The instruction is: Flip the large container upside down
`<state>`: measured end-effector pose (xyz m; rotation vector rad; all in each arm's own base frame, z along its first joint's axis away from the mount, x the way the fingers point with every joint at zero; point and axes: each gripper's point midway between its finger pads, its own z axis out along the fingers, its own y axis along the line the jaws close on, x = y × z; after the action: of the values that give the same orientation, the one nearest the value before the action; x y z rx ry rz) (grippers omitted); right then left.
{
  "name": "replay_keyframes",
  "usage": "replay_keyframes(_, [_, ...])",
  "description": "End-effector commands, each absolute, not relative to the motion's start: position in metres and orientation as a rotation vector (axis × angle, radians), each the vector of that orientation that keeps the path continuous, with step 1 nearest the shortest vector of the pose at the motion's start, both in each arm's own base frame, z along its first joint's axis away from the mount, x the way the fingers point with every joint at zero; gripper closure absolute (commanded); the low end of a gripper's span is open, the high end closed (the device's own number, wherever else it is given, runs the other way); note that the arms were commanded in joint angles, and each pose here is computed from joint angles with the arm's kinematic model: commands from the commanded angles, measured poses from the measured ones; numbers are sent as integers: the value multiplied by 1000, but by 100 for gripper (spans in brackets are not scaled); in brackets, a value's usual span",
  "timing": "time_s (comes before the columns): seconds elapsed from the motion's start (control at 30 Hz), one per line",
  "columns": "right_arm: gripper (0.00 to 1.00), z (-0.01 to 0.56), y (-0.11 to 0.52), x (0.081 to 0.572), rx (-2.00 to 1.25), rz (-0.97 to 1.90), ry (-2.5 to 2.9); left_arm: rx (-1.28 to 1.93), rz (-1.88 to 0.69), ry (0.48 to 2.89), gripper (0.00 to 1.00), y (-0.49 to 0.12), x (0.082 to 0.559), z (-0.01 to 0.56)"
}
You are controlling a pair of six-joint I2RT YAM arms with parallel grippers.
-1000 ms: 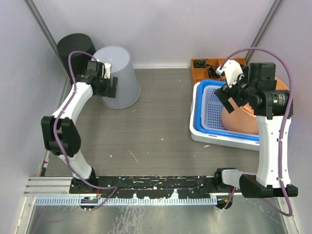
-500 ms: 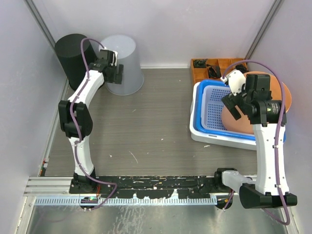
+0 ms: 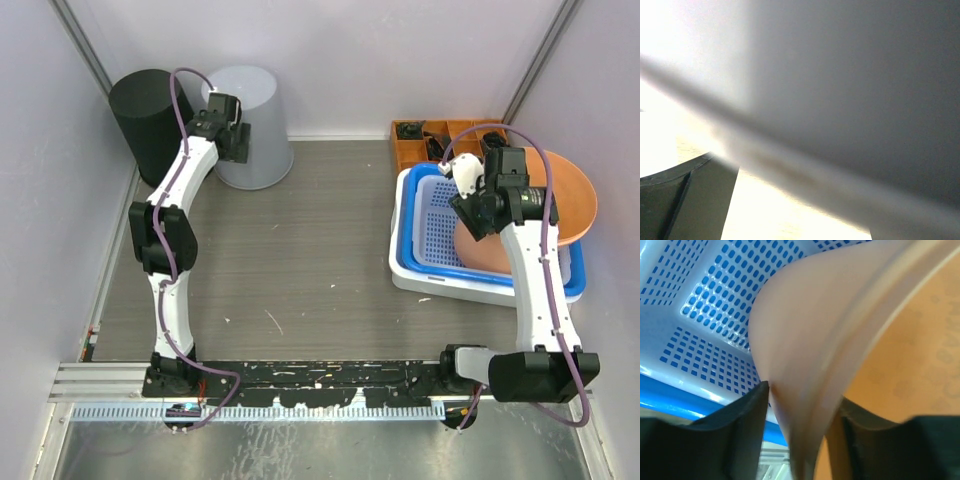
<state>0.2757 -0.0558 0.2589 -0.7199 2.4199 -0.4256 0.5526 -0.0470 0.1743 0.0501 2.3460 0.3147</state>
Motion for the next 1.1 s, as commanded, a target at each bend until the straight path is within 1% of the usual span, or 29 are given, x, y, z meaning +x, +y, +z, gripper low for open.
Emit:
replay_keyframes(0.0, [54,253,-50,287,-704,-379,2410,-42,420,2297,6,-23,550,195])
replay_keyframes(0.1, [69,254,-47,291,-696,-353,2407,-35,407,2339,6,-25,544,186])
replay_keyframes(0.17, [83,257,-47,292,-692,-354,2402,-13,386,2402,7,-30,533,175])
replay_keyframes(0.2, [92,259,-47,292,-691,-353,2397,-1,356,2435,6,-34,526,171])
replay_keyframes(0.23, [99,262,-47,291,-687,-358,2388,9,323,2462,6,-37,519,168])
replay_keyframes(0.37, [99,279,-57,285,-682,-450,2358,66,140,2495,1,-57,484,174])
replay_keyframes(0.43, [100,294,-62,279,-687,-497,2337,95,64,2462,1,-65,467,192])
replay_keyframes(0.57, [99,334,-55,269,-689,-481,2231,123,-12,2428,1,-75,445,220])
replay_keyframes(0.63, [99,357,-55,268,-666,-500,2176,120,-29,2396,1,-77,439,239])
replay_keyframes(0.73, [99,381,-71,266,-621,-623,2143,124,-40,2343,1,-75,428,272])
replay_keyframes(0.83, [99,411,-79,258,-592,-702,2082,162,-78,2264,1,-74,397,324])
replay_keyframes(0.93, [99,443,-53,248,-611,-549,1988,191,-58,2151,1,-61,355,370])
replay_keyframes(1.0, [100,461,-19,239,-669,-352,1911,224,-22,2092,1,-48,326,385])
replay_keyframes(1.07, [99,471,25,228,-772,-98,1822,245,65,2078,1,-30,296,386])
